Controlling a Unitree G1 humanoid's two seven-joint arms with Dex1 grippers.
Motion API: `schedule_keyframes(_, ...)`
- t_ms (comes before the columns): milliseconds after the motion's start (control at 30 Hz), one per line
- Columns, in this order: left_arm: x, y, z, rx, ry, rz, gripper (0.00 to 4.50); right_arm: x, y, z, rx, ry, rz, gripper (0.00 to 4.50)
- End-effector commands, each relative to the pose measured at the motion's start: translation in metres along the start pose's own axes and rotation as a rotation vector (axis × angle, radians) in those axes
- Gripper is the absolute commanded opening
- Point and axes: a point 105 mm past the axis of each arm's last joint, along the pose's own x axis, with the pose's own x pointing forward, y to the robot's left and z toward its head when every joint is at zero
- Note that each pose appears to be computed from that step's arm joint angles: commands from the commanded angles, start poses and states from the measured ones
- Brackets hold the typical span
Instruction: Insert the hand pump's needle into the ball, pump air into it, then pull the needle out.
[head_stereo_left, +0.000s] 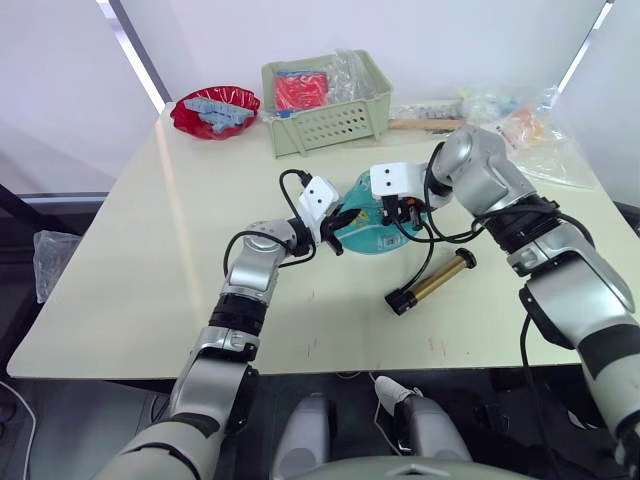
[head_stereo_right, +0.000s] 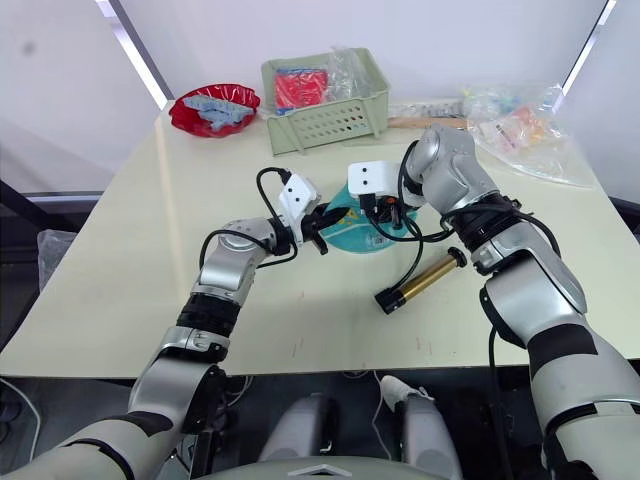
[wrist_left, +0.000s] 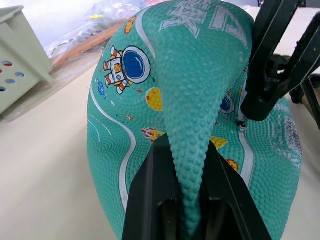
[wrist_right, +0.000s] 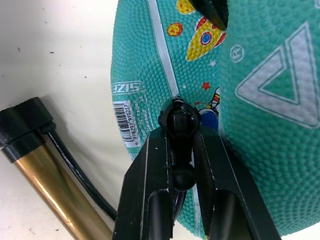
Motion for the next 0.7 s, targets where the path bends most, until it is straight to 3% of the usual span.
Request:
schedule_keyframes(33, 0.011, -0.027, -0.011, -0.071, 0.022, -0.106, 0.0, 0.026, 0.012, -0.029, 0.058, 0.102, 0.01, 0.04)
schedule_keyframes(700, 0.012, -0.031, -0.009, -0.117, 0.026, -0.118, 0.0, 0.086, 0.048, -0.068, 0.257, 0.184, -0.039, 0.04)
